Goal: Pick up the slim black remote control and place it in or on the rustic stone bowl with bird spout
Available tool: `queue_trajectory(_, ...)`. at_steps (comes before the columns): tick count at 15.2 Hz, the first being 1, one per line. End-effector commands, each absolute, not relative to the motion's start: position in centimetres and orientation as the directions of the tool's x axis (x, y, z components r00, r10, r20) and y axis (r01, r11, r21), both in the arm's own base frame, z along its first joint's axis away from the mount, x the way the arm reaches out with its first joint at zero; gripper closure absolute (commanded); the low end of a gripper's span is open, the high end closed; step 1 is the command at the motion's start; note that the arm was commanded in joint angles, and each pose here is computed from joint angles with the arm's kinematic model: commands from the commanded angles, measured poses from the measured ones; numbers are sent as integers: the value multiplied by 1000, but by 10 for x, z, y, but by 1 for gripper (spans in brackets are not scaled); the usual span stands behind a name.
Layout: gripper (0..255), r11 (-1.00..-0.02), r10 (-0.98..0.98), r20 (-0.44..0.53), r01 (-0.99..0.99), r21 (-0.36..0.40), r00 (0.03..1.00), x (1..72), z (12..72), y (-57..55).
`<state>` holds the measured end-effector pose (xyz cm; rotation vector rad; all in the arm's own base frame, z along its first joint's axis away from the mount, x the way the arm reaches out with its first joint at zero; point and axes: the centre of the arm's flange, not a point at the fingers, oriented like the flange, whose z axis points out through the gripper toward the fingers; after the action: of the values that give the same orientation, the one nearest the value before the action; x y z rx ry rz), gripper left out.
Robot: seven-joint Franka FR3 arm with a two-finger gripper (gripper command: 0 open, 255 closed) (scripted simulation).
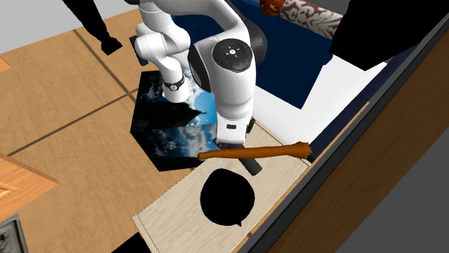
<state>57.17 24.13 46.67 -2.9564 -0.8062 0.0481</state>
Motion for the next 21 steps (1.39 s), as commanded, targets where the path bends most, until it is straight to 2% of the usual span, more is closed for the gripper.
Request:
queue_trajectory(1, 255, -859, 508, -10, 506, -82, 861, 571, 478, 241)
queue_trajectory(3, 255, -859, 508, -10, 506, -82, 861, 571, 487, 241)
queue_trajectory(15, 255, -859, 508, -10, 506, -82, 861, 710, 478, 165)
queue_trajectory(21, 255, -859, 508, -10, 506, -82, 861, 710, 446, 165)
